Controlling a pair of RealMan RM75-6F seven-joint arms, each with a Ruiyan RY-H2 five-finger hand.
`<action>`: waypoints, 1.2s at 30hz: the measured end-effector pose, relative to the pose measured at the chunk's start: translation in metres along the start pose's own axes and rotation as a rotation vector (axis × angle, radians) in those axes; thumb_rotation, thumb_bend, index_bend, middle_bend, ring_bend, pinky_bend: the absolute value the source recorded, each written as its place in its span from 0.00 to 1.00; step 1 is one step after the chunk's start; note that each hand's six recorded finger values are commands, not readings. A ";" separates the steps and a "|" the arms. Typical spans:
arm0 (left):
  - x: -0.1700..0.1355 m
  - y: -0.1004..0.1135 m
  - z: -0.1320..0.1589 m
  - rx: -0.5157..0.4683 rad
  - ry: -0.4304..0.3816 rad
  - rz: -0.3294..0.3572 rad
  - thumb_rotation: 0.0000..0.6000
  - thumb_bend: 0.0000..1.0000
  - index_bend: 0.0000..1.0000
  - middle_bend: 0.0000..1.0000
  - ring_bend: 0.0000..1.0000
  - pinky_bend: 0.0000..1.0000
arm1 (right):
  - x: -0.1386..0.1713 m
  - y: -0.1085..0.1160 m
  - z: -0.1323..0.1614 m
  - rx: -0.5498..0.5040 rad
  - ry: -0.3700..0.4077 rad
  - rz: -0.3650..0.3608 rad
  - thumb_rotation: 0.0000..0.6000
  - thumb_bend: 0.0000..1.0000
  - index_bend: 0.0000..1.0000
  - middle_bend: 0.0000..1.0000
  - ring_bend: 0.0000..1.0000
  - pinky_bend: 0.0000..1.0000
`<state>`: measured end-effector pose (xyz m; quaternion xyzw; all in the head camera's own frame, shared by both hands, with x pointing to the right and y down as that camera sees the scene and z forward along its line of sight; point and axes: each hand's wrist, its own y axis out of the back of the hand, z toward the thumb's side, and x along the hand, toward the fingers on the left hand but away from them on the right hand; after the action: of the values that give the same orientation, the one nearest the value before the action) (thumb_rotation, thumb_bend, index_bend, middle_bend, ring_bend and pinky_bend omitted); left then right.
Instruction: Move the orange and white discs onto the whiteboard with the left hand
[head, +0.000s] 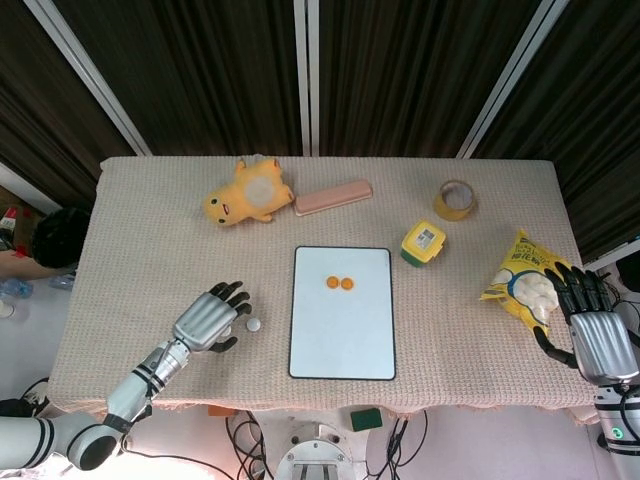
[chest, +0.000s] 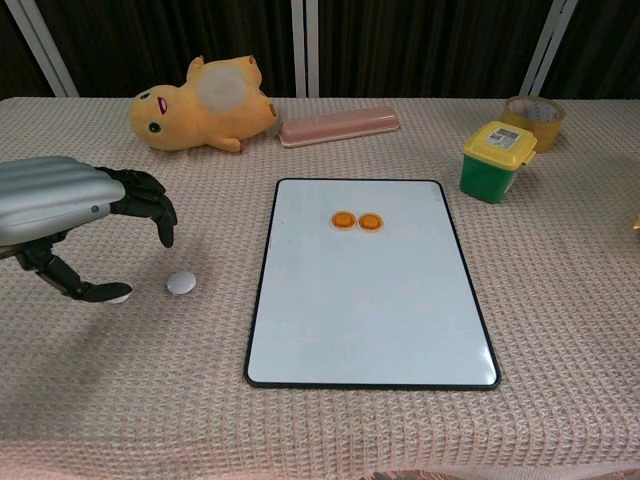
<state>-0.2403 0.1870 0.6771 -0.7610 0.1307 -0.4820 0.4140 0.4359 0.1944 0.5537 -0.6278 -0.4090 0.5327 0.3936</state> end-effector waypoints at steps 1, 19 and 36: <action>-0.002 -0.002 -0.001 -0.002 0.003 -0.001 0.85 0.25 0.33 0.21 0.09 0.18 | 0.000 0.000 0.000 0.000 0.000 -0.001 1.00 0.32 0.00 0.00 0.00 0.00; -0.012 -0.036 -0.020 0.017 0.046 0.044 0.87 0.26 0.36 0.21 0.09 0.18 | 0.000 0.002 0.000 0.003 -0.004 -0.001 1.00 0.31 0.00 0.00 0.00 0.00; -0.009 -0.043 -0.025 0.016 0.056 0.037 0.98 0.28 0.39 0.21 0.09 0.18 | 0.000 0.002 -0.001 0.004 -0.011 0.001 1.00 0.31 0.00 0.00 0.00 0.00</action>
<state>-0.2741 0.2065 0.7088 -0.7413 0.1526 -0.4965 0.4250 0.4367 0.1933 0.5517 -0.6241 -0.4097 0.5372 0.3924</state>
